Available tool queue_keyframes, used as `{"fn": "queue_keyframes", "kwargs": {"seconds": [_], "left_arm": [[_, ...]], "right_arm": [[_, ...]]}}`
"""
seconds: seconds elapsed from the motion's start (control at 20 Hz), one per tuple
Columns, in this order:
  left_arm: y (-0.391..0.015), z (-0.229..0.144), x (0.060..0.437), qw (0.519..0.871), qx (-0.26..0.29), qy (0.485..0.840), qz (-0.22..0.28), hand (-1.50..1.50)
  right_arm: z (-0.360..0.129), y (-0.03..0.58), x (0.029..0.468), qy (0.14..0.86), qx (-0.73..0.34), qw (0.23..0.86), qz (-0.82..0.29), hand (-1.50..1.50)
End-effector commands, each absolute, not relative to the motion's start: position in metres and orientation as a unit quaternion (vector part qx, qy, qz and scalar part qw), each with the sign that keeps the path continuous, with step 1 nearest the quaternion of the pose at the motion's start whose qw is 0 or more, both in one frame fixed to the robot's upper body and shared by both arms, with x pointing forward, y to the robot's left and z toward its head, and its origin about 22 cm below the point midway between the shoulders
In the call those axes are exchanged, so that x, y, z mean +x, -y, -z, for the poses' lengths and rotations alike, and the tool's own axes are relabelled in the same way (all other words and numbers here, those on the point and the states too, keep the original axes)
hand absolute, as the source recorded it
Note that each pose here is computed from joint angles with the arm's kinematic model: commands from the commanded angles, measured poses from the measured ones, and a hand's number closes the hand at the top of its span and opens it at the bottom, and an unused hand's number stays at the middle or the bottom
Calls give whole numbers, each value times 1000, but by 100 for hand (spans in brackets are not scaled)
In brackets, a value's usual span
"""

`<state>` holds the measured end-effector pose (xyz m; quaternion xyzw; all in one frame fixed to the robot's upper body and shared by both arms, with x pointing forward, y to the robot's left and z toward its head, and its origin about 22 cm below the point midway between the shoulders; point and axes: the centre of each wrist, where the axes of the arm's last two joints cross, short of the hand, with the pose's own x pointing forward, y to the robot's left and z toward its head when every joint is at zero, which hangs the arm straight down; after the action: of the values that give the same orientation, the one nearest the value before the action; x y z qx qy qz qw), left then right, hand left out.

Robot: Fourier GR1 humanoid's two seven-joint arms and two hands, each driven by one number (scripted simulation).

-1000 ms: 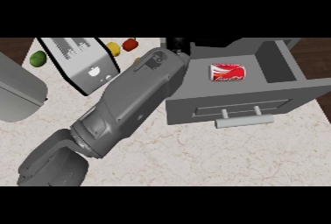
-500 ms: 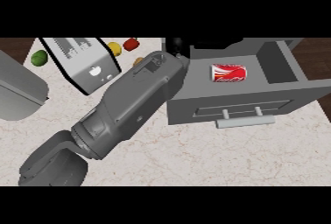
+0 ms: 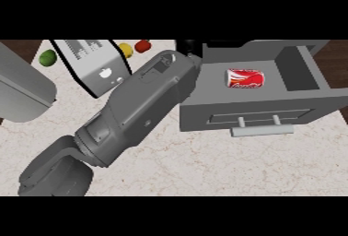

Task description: Pick up the can, place it into the drawer and close the drawer

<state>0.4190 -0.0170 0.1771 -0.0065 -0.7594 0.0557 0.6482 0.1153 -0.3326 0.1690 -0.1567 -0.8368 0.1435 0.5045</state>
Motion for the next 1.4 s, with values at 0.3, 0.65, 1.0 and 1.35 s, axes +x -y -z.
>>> {"fn": "queue_keyframes", "kwargs": {"seconds": [0.3,0.65,1.0,1.35], "left_arm": [[32,-191,406,648,-23,759,-62,-150],[32,-200,409,657,-34,751,-58,-150],[3,-201,419,656,-9,752,-63,-150],[-22,-209,424,657,7,751,-67,-150]], "right_arm": [[-181,282,166,815,-234,474,-237,-150],[-170,237,226,798,-292,445,-285,-150],[-135,212,271,765,-326,421,-362,-150],[-120,208,325,711,-364,400,-449,-150]]}}
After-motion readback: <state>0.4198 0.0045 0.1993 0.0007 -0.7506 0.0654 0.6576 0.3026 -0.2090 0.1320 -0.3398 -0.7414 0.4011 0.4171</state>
